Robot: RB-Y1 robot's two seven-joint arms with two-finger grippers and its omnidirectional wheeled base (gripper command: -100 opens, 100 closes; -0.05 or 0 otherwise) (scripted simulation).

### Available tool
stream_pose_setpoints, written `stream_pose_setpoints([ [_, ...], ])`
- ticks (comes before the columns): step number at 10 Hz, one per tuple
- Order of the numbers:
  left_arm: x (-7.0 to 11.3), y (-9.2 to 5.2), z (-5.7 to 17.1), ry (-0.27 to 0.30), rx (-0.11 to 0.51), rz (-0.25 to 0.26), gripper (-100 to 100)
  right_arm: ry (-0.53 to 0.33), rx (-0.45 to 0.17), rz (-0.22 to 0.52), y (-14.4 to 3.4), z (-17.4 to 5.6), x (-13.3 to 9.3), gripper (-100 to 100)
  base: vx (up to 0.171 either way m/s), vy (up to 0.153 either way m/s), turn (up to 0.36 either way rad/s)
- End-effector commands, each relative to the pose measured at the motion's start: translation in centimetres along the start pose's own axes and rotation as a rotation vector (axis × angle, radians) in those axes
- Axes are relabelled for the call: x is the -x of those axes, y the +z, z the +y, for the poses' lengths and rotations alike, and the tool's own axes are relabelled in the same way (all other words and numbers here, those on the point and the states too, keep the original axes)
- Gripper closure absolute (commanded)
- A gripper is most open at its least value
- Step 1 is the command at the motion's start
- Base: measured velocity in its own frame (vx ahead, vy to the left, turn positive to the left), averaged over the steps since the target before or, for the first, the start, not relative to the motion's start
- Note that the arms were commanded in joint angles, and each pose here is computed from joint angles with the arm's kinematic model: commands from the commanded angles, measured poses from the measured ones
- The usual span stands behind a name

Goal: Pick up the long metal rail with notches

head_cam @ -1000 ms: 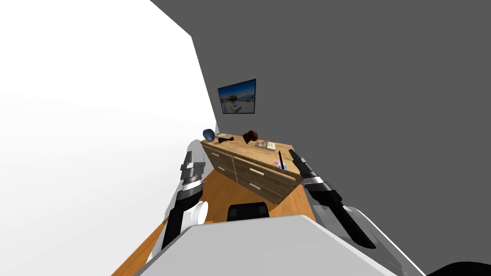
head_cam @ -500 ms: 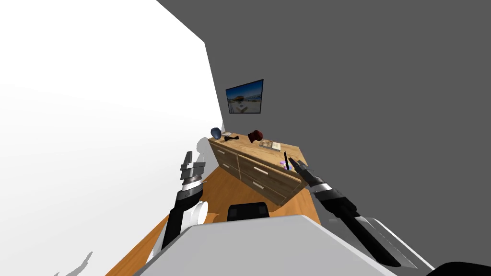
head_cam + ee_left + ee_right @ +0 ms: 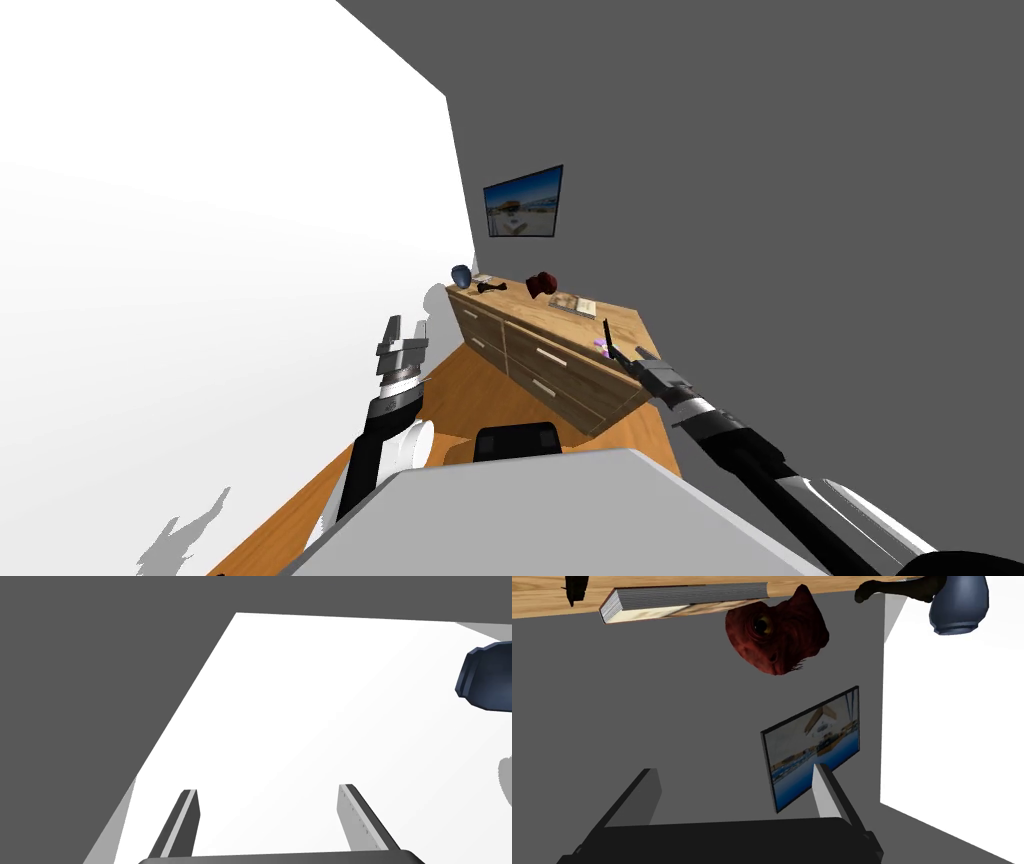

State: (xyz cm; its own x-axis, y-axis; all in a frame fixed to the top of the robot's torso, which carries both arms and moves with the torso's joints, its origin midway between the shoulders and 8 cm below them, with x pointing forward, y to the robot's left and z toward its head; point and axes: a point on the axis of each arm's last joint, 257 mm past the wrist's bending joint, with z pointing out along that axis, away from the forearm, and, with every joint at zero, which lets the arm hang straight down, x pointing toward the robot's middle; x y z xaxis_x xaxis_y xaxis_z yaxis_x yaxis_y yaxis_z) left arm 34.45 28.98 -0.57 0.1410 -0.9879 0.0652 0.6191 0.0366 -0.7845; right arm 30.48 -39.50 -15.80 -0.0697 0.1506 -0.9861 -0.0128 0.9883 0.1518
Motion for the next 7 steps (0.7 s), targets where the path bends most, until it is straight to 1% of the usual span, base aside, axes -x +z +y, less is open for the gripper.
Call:
stream_pose_setpoints([
  [1,0.0,0.0,0.0,0.0,0.0,0.0,0,-0.064,-0.006,0.033,-0.2,-0.7,-0.6,-100,-0.014,0.019,0.077],
  [2,0.0,0.0,0.0,0.0,0.0,0.0,0,-0.18,-0.024,0.1,-1.4,-2.4,-2.0,-100,-0.011,0.025,0.181],
  [3,0.0,0.0,0.0,0.0,0.0,0.0,0,-0.186,-0.018,0.103,-1.3,-2.3,-1.9,-100,-0.005,0.014,0.1],
  [4,0.0,0.0,0.0,0.0,0.0,0.0,0,-0.304,-0.028,0.171,-2.5,-4.0,-3.2,-100,-0.003,0.017,0.162],
  [5,0.0,0.0,0.0,0.0,0.0,0.0,0,-0.31,-0.022,0.175,-2.4,-4.0,-3.2,-100,0.0,0.012,0.083],
  [6,0.0,0.0,0.0,0.0,0.0,0.0,0,-0.425,-0.029,0.244,-3.8,-5.8,-4.4,-100,0.006,0.02,0.19],
  [7,0.0,0.0,0.0,0.0,0.0,0.0,0,-0.435,-0.018,0.248,-3.7,-5.7,-4.3,-100,0.007,0.011,0.104],
])
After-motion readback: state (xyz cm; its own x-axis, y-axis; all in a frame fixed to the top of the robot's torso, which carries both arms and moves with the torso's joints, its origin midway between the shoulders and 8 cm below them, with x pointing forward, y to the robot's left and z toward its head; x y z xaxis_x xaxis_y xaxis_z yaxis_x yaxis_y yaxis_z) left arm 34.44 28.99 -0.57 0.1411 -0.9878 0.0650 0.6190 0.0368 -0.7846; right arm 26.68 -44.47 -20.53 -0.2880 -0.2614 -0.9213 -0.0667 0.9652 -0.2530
